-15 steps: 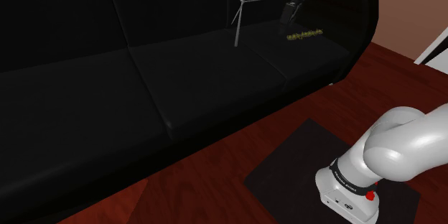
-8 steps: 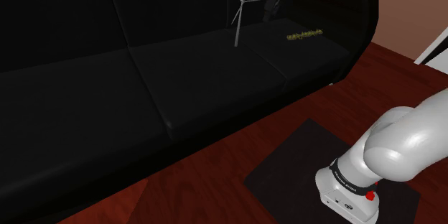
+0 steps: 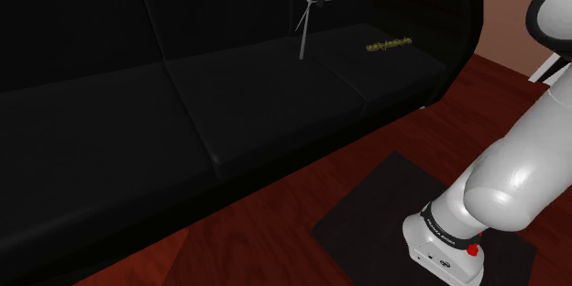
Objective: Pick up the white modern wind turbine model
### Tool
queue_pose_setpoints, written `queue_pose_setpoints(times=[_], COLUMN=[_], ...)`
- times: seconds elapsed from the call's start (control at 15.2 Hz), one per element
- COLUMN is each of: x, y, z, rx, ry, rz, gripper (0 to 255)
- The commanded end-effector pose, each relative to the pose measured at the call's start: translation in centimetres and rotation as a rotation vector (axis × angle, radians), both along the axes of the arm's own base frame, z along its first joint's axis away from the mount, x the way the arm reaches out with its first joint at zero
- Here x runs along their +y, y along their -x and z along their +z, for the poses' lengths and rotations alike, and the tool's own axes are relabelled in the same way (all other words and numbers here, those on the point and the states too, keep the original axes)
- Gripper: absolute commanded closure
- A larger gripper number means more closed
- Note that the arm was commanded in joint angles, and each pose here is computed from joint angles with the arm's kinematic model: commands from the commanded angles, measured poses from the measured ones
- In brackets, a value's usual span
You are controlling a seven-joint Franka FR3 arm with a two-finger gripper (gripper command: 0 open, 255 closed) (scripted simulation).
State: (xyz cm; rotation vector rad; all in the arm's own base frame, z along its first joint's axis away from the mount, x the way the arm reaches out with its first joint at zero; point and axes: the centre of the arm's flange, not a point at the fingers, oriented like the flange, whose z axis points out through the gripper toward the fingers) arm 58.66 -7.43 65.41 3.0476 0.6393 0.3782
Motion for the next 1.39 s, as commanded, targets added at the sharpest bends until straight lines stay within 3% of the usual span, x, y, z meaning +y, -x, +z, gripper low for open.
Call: queue_pose_setpoints(times=[0.0,0.2,0.79,0.86,1.32], x=[-0.2,-0.7,-0.7,-0.6,-0.7], y=[-2.4,-5.4,-5.4,-5.4,-5.4], z=[0.7,1.7,-2.3,-2.3,-2.3], rx=[-0.025,-0.057,-0.057,-0.057,-0.057], ry=[-0.003,-0.008,-0.008,-0.008,-0.008], rz=[0.020,0.045,0.045,0.045,0.045], gripper=[0,0,0,255,255])
